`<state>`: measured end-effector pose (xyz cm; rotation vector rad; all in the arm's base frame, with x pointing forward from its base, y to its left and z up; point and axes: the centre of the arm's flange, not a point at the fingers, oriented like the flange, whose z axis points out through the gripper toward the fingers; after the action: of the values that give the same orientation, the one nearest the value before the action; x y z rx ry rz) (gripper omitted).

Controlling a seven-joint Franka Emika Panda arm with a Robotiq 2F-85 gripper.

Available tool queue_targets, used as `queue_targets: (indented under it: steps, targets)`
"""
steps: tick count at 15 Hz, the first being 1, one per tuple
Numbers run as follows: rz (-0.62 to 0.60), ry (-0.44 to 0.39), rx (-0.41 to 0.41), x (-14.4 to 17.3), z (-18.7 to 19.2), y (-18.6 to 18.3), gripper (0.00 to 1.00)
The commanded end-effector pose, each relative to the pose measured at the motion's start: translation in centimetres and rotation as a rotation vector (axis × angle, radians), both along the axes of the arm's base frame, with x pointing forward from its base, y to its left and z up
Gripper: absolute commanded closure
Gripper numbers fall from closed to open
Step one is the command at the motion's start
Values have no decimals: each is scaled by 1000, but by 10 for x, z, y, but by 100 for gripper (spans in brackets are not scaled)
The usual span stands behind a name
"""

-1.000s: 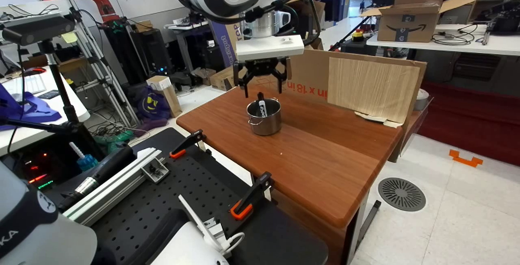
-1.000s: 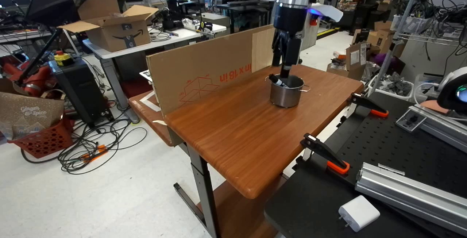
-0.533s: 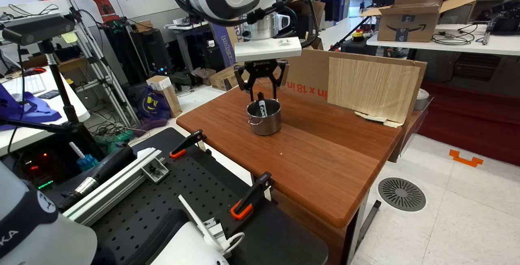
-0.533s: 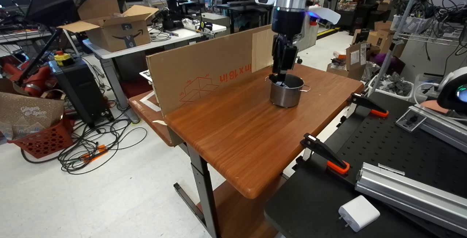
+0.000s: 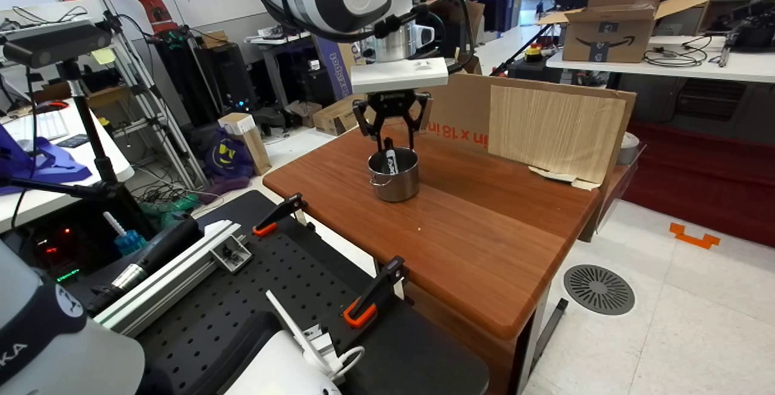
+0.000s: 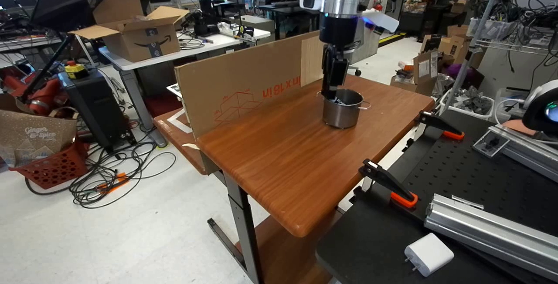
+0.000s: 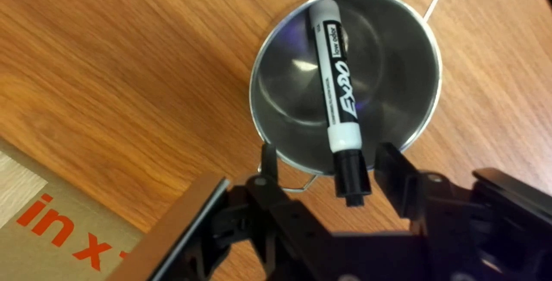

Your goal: Take the black marker from the silver pot and put it on the right side of the table

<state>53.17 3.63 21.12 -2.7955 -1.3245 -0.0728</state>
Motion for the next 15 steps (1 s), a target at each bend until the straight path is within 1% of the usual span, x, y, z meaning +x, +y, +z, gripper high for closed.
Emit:
queue_targets:
  steps: [1,3,5,7,10,15]
  targets:
    - [-9,18,-13,8,-1,3,72]
    - [-13,16,-12,9,0,3,88]
    - [-15,16,-12,9,0,3,99]
    - [-18,15,-10,9,1,3,95]
    - [-36,18,-11,5,8,5,95]
    - [-49,22,-26,-7,41,0,95]
